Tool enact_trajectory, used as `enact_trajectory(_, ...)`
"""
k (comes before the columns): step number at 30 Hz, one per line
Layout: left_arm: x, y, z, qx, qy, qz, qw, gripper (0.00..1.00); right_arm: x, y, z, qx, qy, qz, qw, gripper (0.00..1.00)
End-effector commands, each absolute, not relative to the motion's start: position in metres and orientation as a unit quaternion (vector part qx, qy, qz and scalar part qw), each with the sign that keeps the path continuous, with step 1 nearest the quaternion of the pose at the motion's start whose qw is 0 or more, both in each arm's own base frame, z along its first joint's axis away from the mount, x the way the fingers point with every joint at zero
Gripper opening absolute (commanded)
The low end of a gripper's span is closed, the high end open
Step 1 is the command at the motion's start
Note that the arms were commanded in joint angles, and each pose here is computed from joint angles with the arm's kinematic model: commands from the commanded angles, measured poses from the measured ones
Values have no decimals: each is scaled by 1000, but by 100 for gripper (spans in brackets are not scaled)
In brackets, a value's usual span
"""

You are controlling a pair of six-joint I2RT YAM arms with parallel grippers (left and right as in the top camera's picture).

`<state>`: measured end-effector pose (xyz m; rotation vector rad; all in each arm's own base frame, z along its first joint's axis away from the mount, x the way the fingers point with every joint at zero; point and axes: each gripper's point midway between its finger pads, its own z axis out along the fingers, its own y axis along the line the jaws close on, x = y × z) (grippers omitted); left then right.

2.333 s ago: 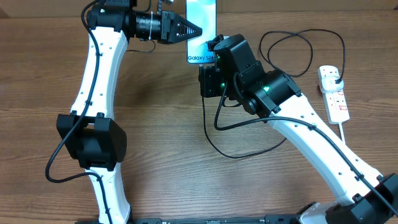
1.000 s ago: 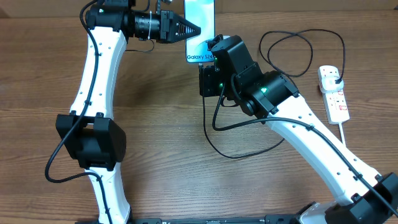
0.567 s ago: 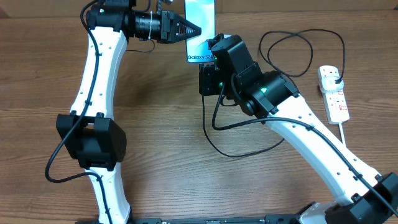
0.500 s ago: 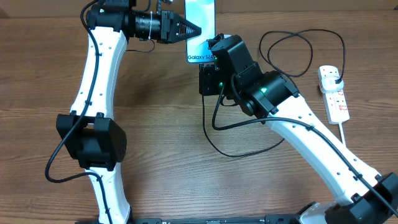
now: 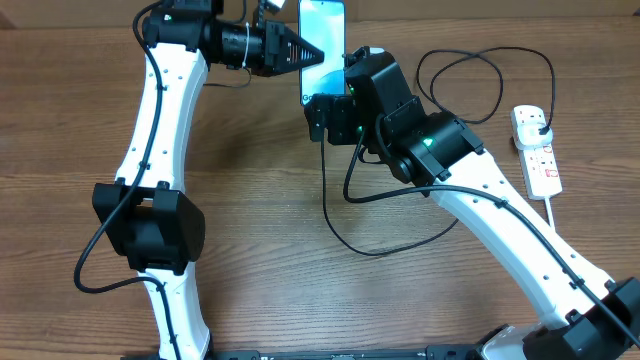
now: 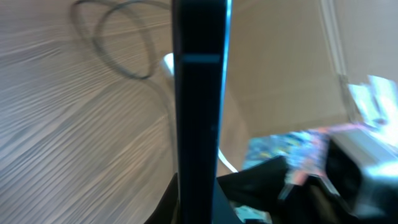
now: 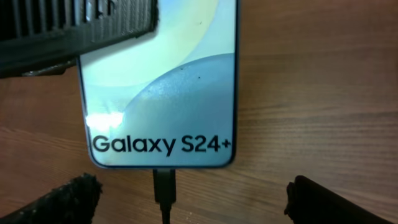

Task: Plug charger to phone and switch on socket
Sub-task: 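Lower the phone flat onto the table with both grippers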

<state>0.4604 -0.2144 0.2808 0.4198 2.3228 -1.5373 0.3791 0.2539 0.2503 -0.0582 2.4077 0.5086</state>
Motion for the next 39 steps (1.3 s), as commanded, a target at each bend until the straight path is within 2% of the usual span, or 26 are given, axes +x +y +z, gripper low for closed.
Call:
enact_trajectory(1, 466, -206, 261, 118, 853, -482, 160, 4, 379, 250, 256, -12, 922, 195, 335, 100)
enact_trajectory(7, 457, -198, 197, 79, 898, -420, 105, 4, 381, 227, 246, 29, 933, 185, 309, 100)
enact_trajectory(14, 439, -198, 142, 59, 905, -418, 53, 4, 381, 179, 228, 79, 950, 154, 261, 100)
enact_trajectory(23, 432, -203, 108, 54, 905, -421, 29, 4, 371, 143, 213, 122, 960, 150, 204, 100)
enact_trajectory(39, 436, -208, 50, 19, 913, -408, -15, 4, 365, 141, 210, 123, 963, 145, 190, 100)
